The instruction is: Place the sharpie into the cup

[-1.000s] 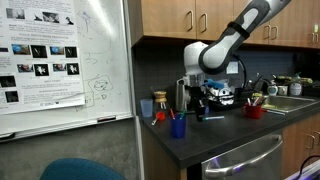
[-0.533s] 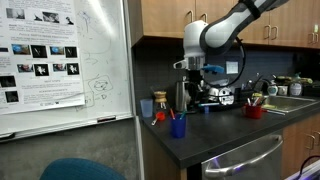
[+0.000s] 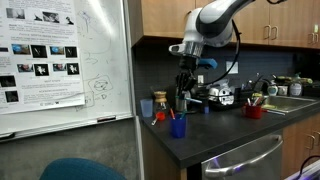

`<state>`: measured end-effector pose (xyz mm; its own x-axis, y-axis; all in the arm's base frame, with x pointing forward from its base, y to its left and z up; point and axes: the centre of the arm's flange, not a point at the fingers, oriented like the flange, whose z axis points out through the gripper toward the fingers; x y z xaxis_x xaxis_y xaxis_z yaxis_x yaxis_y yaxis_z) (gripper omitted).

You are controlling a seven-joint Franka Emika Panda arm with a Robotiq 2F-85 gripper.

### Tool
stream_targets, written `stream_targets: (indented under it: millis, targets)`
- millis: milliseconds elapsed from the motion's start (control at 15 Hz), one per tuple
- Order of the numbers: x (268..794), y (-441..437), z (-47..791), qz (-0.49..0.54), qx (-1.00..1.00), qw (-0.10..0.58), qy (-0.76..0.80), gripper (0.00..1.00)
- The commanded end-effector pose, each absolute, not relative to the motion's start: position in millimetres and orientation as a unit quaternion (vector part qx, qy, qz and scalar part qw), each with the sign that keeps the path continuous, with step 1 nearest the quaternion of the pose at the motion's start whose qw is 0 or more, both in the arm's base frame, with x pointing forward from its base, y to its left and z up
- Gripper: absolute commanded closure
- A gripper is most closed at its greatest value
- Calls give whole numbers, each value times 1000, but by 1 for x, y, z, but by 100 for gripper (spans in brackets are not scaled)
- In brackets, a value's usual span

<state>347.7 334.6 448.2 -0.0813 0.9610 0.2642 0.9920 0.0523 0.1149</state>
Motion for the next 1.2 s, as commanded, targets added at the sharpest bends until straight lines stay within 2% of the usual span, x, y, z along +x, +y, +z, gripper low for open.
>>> stream_targets:
  millis: [0,733,1133]
  targets:
    - [357,328,451,-175,-621,122,-755,96]
    - [393,305,407,-245,-554,264,-750,96]
    - [414,306,390,-248,-548,290,-744,96]
